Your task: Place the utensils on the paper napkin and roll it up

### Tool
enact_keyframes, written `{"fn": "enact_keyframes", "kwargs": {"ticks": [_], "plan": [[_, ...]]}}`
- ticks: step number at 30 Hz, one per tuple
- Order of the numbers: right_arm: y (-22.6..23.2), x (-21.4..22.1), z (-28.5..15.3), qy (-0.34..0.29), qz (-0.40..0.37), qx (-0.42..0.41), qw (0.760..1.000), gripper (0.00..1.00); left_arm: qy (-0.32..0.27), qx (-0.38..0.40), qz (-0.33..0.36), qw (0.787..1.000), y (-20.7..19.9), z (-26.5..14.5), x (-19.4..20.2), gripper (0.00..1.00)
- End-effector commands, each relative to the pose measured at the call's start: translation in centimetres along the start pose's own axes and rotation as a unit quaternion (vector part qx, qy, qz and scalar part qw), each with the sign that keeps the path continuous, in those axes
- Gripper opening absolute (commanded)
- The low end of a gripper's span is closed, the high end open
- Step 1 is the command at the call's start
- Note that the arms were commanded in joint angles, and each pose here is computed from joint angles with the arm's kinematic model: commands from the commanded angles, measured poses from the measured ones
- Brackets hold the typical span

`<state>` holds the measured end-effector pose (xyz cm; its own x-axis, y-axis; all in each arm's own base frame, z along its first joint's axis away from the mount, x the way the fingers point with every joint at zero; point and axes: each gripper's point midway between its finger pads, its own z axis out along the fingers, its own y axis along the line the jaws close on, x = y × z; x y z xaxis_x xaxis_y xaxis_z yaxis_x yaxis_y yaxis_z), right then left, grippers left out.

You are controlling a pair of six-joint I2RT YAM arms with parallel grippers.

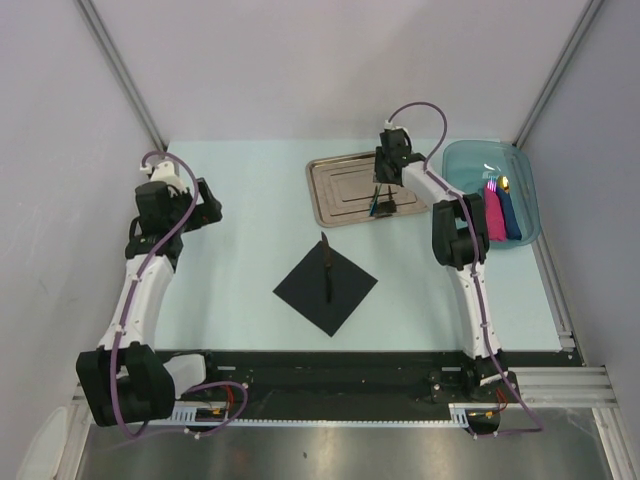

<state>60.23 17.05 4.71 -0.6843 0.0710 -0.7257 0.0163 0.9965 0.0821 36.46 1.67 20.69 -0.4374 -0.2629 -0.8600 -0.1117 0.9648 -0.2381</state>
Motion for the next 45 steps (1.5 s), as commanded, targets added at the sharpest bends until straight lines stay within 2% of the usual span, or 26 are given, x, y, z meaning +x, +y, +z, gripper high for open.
{"fn": "enact_keyframes", "kwargs": {"ticks": [1, 6, 11, 15, 19, 21, 25, 30, 37, 41, 45], "plan": [[-0.1, -0.9, 1.3, -0.015, -0.009, 0.013, 1.000, 0.44, -0.017, -0.016, 0.011, 1.000, 0.7, 0.3, -1.1, 1.00], [-0.5, 0.4, 2.2, 0.007, -0.009, 0.022, 1.000, 0.41, -0.011, -0.030, 0.013, 0.999, 1.3, 0.6, -0.9, 1.00], [-0.8, 2.9, 1.5, 0.058, -0.004, 0.027, 0.998, 0.24, -0.009, -0.036, 0.015, 0.999, 1.6, 0.9, -1.0, 1.00], [-0.6, 4.5, 0.3, 0.085, -0.002, 0.022, 0.996, 0.21, -0.010, -0.035, 0.016, 0.999, 1.5, 0.9, -1.3, 1.00], [0.4, 4.1, -0.6, 0.083, -0.001, 0.004, 0.997, 0.00, -0.011, -0.035, 0.017, 0.999, 1.4, 0.9, -1.9, 1.00], [0.8, 2.5, -1.0, 0.063, 0.002, -0.004, 0.998, 0.00, -0.011, -0.036, 0.018, 0.999, 1.4, 0.8, -2.1, 1.00], [2.6, -3.7, -3.7, -0.008, 0.004, -0.035, 0.999, 0.00, -0.015, -0.038, 0.016, 0.999, 1.4, 0.7, -2.5, 1.00], [4.3, -7.6, -7.2, -0.056, 0.008, -0.070, 0.996, 0.00, -0.030, -0.025, 0.013, 0.999, 0.8, 0.3, -3.2, 1.00], [5.8, -6.0, -10.6, -0.046, -0.001, -0.090, 0.995, 0.00, -0.037, -0.016, 0.015, 0.999, 0.5, -0.3, -3.1, 1.00], [7.0, -3.5, -12.3, -0.007, -0.001, -0.115, 0.993, 0.00, -0.034, -0.013, 0.018, 0.999, 0.4, -0.7, -2.4, 1.00], [8.9, -0.2, -16.0, 0.030, -0.007, -0.153, 0.988, 0.00, -0.032, -0.011, 0.024, 0.999, 0.4, -1.3, -1.9, 1.00]]}}
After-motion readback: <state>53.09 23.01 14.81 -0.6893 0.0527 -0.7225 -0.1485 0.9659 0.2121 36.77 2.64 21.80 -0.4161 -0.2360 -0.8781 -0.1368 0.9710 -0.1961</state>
